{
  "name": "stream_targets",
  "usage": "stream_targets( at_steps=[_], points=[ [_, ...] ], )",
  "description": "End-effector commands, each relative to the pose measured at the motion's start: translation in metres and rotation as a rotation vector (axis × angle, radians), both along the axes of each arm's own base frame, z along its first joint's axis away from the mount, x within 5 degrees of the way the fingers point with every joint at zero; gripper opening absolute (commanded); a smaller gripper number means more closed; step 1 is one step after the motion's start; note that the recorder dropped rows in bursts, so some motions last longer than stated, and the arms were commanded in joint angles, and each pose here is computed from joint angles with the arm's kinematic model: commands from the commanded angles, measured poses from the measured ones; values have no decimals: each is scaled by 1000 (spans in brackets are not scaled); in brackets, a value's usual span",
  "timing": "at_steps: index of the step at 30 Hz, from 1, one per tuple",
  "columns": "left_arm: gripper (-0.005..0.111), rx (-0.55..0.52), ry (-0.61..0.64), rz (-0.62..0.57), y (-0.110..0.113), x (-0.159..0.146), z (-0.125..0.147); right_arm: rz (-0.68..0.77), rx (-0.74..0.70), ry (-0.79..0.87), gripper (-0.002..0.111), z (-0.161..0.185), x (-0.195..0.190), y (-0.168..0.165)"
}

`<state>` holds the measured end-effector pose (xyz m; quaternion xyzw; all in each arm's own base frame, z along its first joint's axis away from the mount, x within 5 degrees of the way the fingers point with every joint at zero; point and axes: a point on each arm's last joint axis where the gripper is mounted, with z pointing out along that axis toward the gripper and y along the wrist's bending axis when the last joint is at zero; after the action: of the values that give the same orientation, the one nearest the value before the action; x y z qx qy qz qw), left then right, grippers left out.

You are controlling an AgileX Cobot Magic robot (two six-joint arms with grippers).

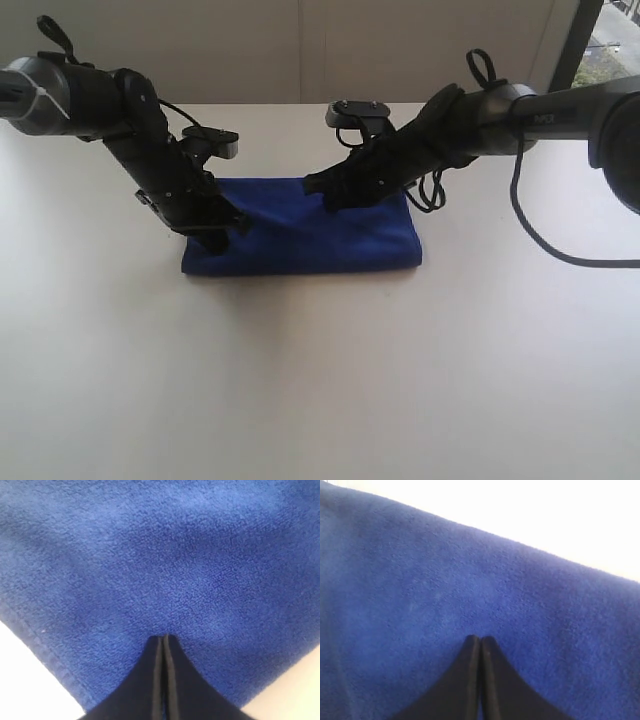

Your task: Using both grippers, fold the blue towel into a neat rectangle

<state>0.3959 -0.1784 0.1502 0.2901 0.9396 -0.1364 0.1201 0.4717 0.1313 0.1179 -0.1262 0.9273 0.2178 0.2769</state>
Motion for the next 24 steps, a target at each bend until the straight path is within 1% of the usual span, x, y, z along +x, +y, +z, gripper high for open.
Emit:
stream_targets(
  at_steps=[1,4,9,11,15,20,22,24],
  points=[
    [0,58,83,-29,4,-6,-21,16,-42,-30,0,0,2,-2],
    [0,82,95,-48,6,-7,-22,22,-75,-26,0,-3,2,-5],
    [0,87,100,-52,6,-8,-22,9,-124,3,0,-15,2,-10],
    [0,87,99,-54,6,-8,-22,3,-140,-2,0,-15,3,-11],
    [0,87,99,-54,6,-8,-22,-25,-144,-30,0,-13,6,-13],
    [0,87,97,-53,6,-8,-22,-65,-111,-35,0,-9,8,-12],
    [0,85,88,-51,6,-7,-22,-77,-93,-40,0,-4,8,-11],
    [0,83,84,-48,6,-6,-21,-90,-68,-58,0,9,8,-11]
  ],
)
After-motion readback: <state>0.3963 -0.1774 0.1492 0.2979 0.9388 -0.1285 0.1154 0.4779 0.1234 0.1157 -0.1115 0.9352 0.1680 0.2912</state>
